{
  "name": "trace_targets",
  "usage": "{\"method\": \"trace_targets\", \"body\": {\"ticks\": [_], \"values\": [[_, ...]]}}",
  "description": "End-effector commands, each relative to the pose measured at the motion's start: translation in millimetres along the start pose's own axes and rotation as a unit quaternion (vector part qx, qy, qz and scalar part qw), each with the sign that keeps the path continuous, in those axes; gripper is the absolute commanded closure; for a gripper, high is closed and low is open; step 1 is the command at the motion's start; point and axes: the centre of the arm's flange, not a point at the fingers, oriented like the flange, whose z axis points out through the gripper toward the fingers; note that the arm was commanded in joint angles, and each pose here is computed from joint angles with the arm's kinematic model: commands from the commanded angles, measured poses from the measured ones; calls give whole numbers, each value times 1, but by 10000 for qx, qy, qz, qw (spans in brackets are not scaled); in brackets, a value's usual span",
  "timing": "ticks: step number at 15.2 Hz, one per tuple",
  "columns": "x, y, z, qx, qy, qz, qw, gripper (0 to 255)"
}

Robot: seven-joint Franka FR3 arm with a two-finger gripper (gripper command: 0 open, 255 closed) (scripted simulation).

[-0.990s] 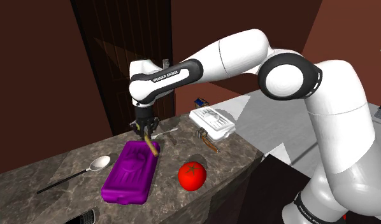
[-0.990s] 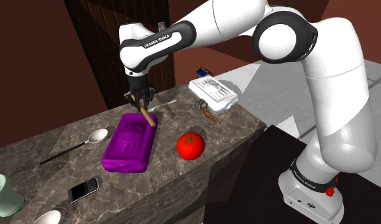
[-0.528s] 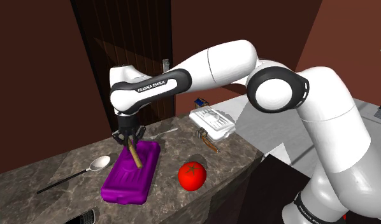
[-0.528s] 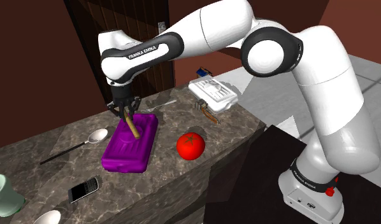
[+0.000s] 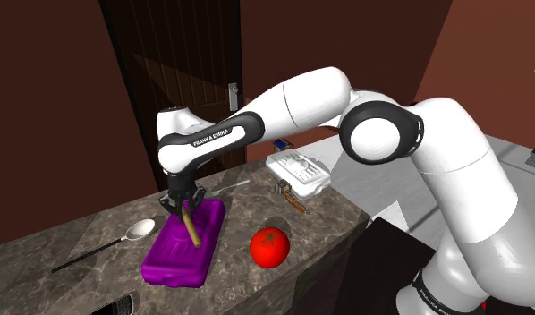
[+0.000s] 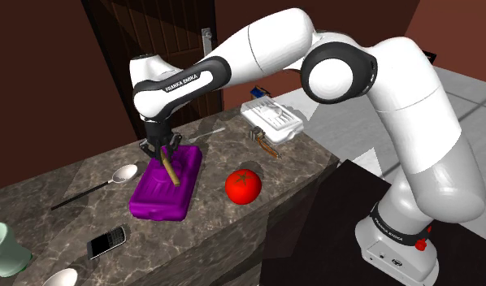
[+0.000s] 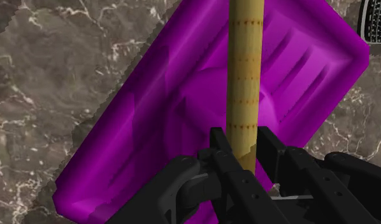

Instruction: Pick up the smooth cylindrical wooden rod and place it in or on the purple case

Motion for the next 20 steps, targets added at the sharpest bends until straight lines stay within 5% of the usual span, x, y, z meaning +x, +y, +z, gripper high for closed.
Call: {"method": "trace_targets", "body": {"ticks": [1,12,13,18,20], "values": [[1,1,10,1,2,0,10000,255],[3,3,28,1,2,0,10000,255],[3,3,28,1,2,0,10000,0],[3,3,28,1,2,0,10000,0],[3,3,1,1,2,0,10000,0]]}}
